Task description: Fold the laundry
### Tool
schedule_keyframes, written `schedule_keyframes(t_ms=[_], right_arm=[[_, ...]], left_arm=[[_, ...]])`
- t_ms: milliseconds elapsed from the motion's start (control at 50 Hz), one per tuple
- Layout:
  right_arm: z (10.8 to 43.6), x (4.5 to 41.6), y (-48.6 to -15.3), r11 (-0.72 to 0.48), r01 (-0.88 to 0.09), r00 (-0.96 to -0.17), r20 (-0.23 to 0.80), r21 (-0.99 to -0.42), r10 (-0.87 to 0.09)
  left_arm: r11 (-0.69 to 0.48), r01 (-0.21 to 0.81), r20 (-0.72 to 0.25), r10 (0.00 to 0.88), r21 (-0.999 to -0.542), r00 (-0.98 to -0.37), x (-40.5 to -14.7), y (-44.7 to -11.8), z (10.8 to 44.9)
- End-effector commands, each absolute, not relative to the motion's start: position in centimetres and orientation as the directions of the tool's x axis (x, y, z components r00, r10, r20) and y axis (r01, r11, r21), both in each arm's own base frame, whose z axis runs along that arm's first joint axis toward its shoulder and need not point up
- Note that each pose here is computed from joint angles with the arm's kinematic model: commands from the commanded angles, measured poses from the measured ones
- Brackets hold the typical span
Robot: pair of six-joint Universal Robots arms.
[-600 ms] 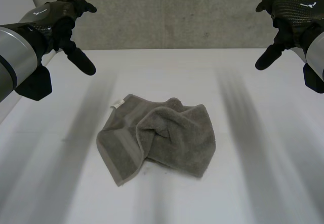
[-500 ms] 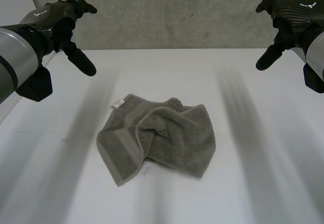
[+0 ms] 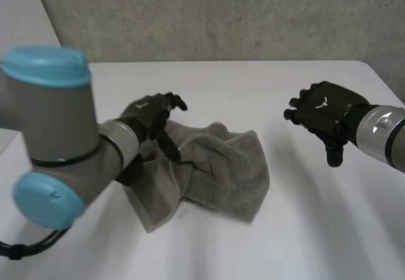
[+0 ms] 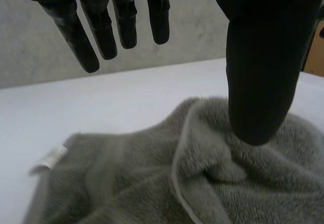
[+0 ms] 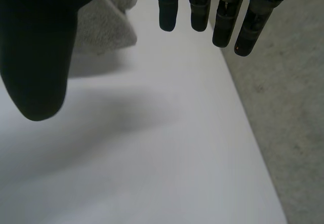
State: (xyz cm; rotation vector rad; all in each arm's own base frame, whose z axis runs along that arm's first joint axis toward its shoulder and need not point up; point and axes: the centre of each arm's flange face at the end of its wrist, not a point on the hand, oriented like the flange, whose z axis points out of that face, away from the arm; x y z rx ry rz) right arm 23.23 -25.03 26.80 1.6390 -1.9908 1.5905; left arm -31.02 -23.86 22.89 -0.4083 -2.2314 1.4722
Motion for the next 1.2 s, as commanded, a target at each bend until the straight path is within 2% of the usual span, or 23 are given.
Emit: schedule_keyframes(t_ms=[20, 140, 240, 280, 340, 380, 400, 460, 480, 520, 620, 800, 860, 900, 920, 960, 1020, 1060, 1080, 1120, 1140, 1160, 1200], right_arm=[[24.3, 22.3, -27.6, -0.045, -0.770, -0.449, 0.592, -0.636, -0.669], [22.6, 21.3, -31.2, 0.025, -0.734, -0.538, 0.557, -0.679, -0.632], [22.4, 21.2, -33.7, 0.088, -0.625, -0.665, 0.471, -0.776, -0.579], [22.2, 21.5, -34.7, 0.143, -0.506, -0.756, 0.358, -0.851, -0.548], [21.8, 21.7, -35.1, 0.182, -0.433, -0.795, 0.279, -0.883, -0.538], [21.0, 22.6, -35.6, 0.242, -0.287, -0.829, 0.114, -0.927, -0.547], [21.0, 22.6, -35.6, 0.242, -0.287, -0.829, 0.113, -0.927, -0.547], [19.3, 24.3, -35.7, 0.333, -0.126, -0.769, -0.120, -0.934, -0.628], [19.3, 24.3, -35.7, 0.333, -0.126, -0.769, -0.121, -0.934, -0.628], [18.2, 26.2, -35.0, 0.397, -0.082, -0.676, -0.241, -0.914, -0.697], [17.0, 28.9, -33.6, 0.464, -0.068, -0.561, -0.351, -0.883, -0.750], [15.1, 32.5, -30.8, 0.499, -0.121, -0.467, -0.395, -0.858, -0.791], [16.2, 33.0, -31.6, 0.434, -0.102, -0.482, -0.337, -0.895, -0.809], [19.8, 33.1, -34.9, 0.267, -0.029, -0.583, -0.201, -0.963, -0.787], [19.8, 33.1, -34.9, 0.266, -0.028, -0.584, -0.200, -0.964, -0.787], [25.0, 31.6, -37.5, 0.076, 0.041, -0.713, -0.082, -0.996, -0.696], [28.6, 30.7, -38.0, -0.041, 0.092, -0.766, -0.045, -0.995, -0.642], [35.1, 29.8, -37.5, -0.304, 0.198, -0.822, 0.012, -0.932, -0.570], [35.1, 29.8, -37.5, -0.306, 0.198, -0.822, 0.012, -0.931, -0.570], [38.3, 28.8, -35.7, -0.476, 0.260, -0.847, 0.039, -0.840, -0.531], [38.3, 28.7, -35.6, -0.477, 0.260, -0.847, 0.039, -0.839, -0.530], [39.8, 28.3, -34.3, -0.545, 0.285, -0.848, 0.058, -0.789, -0.527], [40.5, 27.8, -33.1, -0.585, 0.298, -0.852, 0.067, -0.755, -0.519]], left_arm=[[0.380, -0.005, 0.201, 0.478, -0.925, -0.855, -32.5, -25.1, 19.0], [0.385, 0.005, 0.196, 0.481, -0.923, -0.855, -33.1, -25.9, 16.6], [0.395, 0.017, 0.189, 0.477, -0.919, -0.858, -33.0, -25.9, 16.0], [0.385, 0.014, 0.188, 0.480, -0.923, -0.857, -32.9, -25.6, 16.7], [0.369, 0.004, 0.187, 0.481, -0.929, -0.856, -32.9, -25.5, 17.6], [0.309, -0.027, 0.180, 0.480, -0.951, -0.859, -32.5, -25.0, 20.5], [0.308, -0.027, 0.180, 0.480, -0.951, -0.859, -32.5, -25.0, 20.5], [0.194, -0.007, 0.107, 0.511, -0.981, -0.853, -31.4, -23.4, 24.6], [0.194, -0.007, 0.107, 0.511, -0.981, -0.853, -31.4, -23.4, 24.6], [0.141, 0.013, 0.063, 0.524, -0.990, -0.849, -31.1, -22.8, 26.0], [-0.015, 0.103, -0.095, 0.540, -0.995, -0.836, -29.9, -20.7, 29.3], [-0.099, 0.135, -0.168, 0.539, -0.986, -0.826, -29.3, -19.3, 31.1], [-0.111, 0.128, -0.167, 0.529, -0.986, -0.832, -29.3, -19.8, 31.4], [-0.143, 0.114, -0.171, 0.504, -0.983, -0.847, -29.1, -20.9, 32.5], [-0.144, 0.114, -0.171, 0.503, -0.983, -0.847, -29.1, -20.9, 32.5], [-0.210, 0.114, -0.201, 0.460, -0.971, -0.865, -29.2, -23.2, 34.1], [-0.257, 0.123, -0.228, 0.428, -0.958, -0.874, -29.5, -24.9, 34.9], [-0.389, 0.110, -0.253, 0.339, -0.914, -0.906, -29.5, -27.9, 38.5], [-0.390, 0.110, -0.253, 0.339, -0.914, -0.906, -29.5, -27.9, 38.5], [-0.498, 0.072, -0.241, 0.285, -0.864, -0.928, -29.4, -29.0, 42.1], [-0.498, 0.072, -0.241, 0.284, -0.864, -0.928, -29.4, -29.0, 42.1], [-0.535, 0.050, -0.223, 0.263, -0.843, -0.939, -29.0, -29.2, 43.4], [-0.557, 0.036, -0.212, 0.254, -0.830, -0.944, -29.0, -29.3, 44.0]])
